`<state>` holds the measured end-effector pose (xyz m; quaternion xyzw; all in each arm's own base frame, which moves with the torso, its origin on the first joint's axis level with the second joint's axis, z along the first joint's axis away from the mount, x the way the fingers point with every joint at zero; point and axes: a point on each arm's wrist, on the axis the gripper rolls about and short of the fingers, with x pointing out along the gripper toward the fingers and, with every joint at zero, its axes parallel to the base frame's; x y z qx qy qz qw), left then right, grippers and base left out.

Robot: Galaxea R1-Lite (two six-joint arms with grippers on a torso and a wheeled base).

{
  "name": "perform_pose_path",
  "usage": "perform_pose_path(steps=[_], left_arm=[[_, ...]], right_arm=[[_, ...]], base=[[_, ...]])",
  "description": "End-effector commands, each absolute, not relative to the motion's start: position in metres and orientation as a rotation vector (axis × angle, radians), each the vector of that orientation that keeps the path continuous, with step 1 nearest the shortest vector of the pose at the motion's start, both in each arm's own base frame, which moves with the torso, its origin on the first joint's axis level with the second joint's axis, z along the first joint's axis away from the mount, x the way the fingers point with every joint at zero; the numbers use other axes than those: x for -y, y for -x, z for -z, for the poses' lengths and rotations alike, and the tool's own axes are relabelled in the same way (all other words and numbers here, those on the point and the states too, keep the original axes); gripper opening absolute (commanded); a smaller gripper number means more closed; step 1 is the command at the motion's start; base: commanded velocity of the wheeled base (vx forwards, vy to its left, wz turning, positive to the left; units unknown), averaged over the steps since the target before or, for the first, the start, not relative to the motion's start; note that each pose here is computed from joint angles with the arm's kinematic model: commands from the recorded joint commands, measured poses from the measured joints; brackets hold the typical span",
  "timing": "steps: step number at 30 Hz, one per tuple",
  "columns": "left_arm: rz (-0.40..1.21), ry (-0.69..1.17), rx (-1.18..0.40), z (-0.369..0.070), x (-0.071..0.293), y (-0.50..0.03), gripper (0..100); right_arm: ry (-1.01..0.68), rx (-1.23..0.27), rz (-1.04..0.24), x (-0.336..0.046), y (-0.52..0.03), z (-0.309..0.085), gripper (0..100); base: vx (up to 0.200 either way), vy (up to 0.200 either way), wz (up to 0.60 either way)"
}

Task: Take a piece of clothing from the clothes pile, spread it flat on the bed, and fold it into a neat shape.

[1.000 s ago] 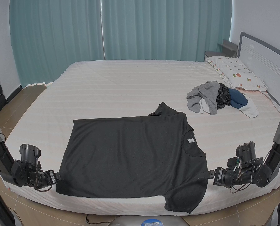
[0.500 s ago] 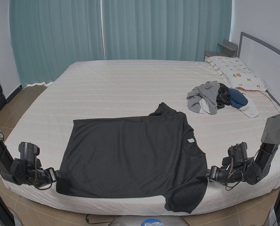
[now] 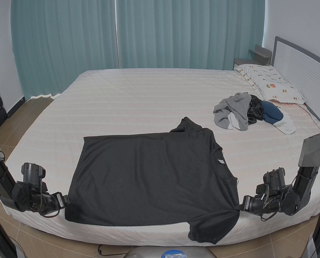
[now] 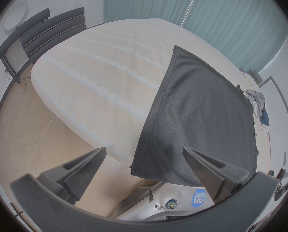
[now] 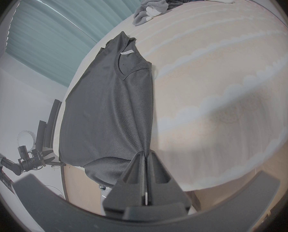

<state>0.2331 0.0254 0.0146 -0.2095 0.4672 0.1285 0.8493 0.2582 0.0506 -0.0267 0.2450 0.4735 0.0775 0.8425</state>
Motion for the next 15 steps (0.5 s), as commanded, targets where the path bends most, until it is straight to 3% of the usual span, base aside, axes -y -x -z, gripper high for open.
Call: perform_pose_path(steps=[1,15], left_arm=[[-0.271,0.442,-0.984,-0.015,-0.025,-0.233,100],[-0.271,0.442,-0.981,-0.016,-0.025,-0.232,100]], right_arm=[[-0.521,-0.989,-0.16,-0.047,-0.254,0.021,0],[-0.486,-1.034,-0.16,-0.042,-0.233,0.021,0]], base=[[0.0,0.0,0.0],[0.0,0.0,0.0]])
